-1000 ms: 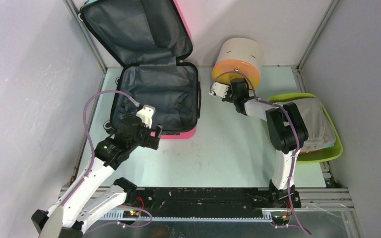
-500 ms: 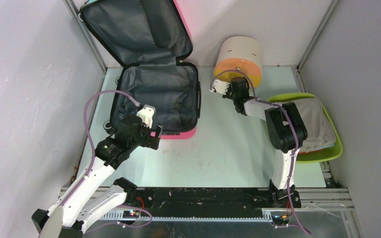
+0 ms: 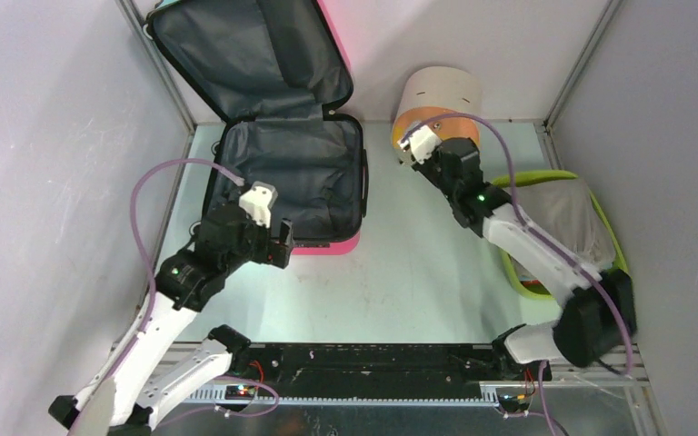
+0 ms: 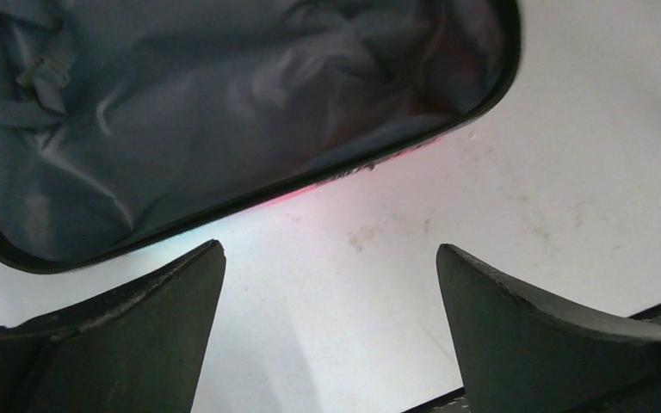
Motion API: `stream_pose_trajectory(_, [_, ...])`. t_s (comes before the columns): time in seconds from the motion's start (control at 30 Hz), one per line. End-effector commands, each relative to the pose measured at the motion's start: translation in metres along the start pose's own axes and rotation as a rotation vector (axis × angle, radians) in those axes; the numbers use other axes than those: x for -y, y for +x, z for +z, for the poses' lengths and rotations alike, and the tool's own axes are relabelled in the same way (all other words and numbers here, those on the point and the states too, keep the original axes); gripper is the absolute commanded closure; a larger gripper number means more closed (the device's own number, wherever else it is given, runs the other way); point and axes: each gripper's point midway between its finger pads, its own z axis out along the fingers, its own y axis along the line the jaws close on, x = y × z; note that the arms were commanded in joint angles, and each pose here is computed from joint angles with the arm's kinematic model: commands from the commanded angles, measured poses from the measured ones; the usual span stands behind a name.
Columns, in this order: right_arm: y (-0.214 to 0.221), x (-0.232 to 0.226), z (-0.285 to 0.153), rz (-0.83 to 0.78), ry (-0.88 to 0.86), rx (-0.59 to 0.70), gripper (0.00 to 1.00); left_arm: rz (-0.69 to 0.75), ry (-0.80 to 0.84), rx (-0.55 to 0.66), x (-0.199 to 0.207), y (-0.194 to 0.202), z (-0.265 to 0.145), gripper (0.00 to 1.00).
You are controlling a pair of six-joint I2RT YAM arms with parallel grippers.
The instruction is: Open, take out, and arrange the luggage
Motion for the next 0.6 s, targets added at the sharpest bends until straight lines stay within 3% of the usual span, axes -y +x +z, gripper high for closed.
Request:
stream_pose_trajectory(0.0, [-0.022,-0.015,-0.075,0.26,-0.032,-0.006,0.73,-0.064,0.082,0.134,0.015,-0.05,-0.034,0.0])
stream_pose_trajectory(0.13, [-0.065,-0.03,-0.151,0.435,-0.132,0.142,0.34,-0.109,0.165,0.184,0.029,-0.083,-0.055,0.0])
stream_pose_trajectory(0.17, [-0.068,-0.029,-0.172,0.494,-0.156,0.166,0.09,-0.117,0.192,0.198,0.034,-0.091,-0.063,0.0])
stream_pose_trajectory(0.2, [-0.072,-0.034,-0.185,0.529,-0.187,0.182,0.05,-0.137,0.206,0.21,0.036,-0.1,-0.069,0.0])
stream_pose_trajectory(0.33, [-0.065,-0.022,-0.247,0.824,-0.237,0.223,0.01,-0.196,0.285,0.264,0.049,-0.12,-0.092,0.0])
stream_pose_trajectory(0.57, [-0.026,-0.016,-0.3,1.026,-0.25,0.189,0.0,-0.262,0.394,0.331,0.063,-0.118,-0.11,0.0])
